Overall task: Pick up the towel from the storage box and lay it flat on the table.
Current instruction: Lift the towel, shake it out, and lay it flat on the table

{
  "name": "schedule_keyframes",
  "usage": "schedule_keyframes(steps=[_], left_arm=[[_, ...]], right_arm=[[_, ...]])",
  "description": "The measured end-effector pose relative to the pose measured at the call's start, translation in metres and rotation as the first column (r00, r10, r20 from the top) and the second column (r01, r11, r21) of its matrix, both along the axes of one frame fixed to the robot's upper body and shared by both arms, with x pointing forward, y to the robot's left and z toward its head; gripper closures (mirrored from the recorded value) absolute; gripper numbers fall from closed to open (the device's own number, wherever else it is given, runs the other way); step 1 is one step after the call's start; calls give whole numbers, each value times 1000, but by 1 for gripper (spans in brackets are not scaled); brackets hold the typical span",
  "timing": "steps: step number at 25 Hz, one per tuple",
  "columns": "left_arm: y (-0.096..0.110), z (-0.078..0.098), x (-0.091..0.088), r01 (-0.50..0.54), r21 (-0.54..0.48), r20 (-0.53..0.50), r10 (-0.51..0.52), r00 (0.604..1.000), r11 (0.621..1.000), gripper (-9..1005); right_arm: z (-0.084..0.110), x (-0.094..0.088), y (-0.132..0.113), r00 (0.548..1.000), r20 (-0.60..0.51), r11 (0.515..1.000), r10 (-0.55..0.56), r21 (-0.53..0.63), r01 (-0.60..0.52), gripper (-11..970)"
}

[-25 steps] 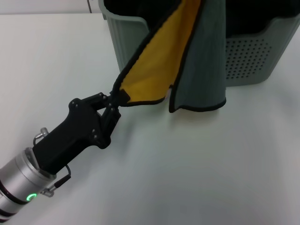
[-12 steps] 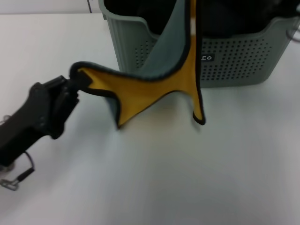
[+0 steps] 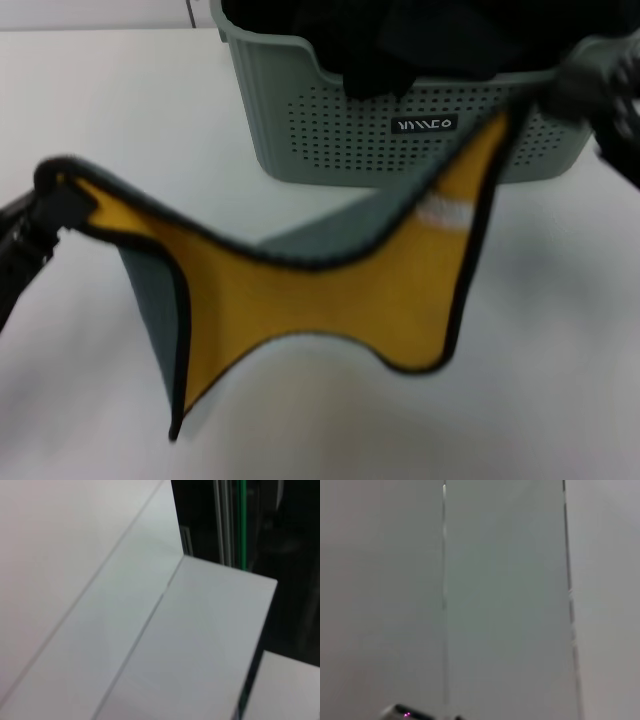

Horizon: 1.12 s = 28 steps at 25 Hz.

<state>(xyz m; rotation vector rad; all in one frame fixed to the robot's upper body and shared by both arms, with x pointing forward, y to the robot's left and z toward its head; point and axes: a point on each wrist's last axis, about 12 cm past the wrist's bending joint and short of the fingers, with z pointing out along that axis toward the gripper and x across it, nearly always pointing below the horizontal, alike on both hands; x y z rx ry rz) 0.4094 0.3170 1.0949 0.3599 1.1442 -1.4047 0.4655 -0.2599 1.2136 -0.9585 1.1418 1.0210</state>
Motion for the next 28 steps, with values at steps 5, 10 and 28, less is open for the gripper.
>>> schedule_keyframes(steps=[5,10,28], left_arm=[[-4,6,-14,138,64,-38,-136,990,988,976],[-17,11,-38,330,162,-29,-330,944,930,978],[-83,-54,73,317,458,-304,-189,934,831,978]], right_arm=[[-4,-30,-19,977,-115,982,179,-35,-184,936],[-12,-56,-33,939,-156,950,306,-5,-311,935],[-118,28,-36,867,-485,993,-114,-83,84,933]])
